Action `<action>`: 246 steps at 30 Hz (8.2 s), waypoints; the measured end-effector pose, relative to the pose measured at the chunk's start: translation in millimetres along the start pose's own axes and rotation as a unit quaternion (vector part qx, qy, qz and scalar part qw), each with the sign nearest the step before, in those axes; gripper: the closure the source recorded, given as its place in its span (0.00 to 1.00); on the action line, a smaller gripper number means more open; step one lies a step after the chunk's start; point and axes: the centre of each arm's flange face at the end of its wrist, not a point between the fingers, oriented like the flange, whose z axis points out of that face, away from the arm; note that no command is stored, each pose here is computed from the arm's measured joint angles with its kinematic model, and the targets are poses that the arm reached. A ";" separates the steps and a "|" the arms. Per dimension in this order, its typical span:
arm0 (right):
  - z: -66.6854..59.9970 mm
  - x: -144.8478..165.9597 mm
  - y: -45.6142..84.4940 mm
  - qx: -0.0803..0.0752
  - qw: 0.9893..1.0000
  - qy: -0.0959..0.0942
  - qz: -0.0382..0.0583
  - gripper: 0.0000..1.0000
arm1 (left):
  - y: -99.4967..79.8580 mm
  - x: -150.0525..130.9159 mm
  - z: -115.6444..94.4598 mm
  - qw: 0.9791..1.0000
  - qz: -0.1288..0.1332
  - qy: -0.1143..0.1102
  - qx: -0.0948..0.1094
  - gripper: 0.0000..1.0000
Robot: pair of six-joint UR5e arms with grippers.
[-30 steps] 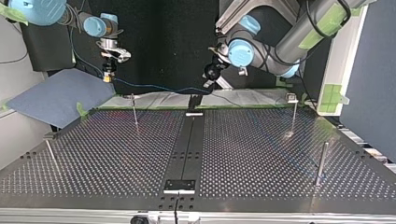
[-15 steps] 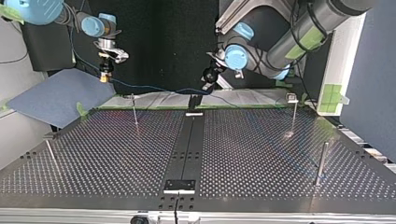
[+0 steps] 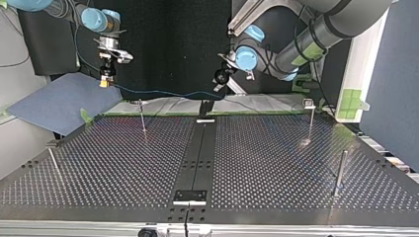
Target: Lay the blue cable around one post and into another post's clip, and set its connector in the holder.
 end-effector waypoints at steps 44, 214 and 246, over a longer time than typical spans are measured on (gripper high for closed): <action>-10.2 -20.6 -11.3 0.010 1.000 -0.005 -0.006 0.82 | 10.1 28.6 54.8 0.990 0.050 -0.127 0.026 0.00; 36.7 -48.4 47.8 -0.019 0.999 -0.032 -0.022 0.79 | -63.8 83.4 116.2 0.974 0.157 -0.160 0.041 1.00; 72.0 -39.0 85.0 0.027 0.999 -0.016 -0.009 0.76 | -88.5 96.1 146.9 0.974 0.164 -0.146 0.063 1.00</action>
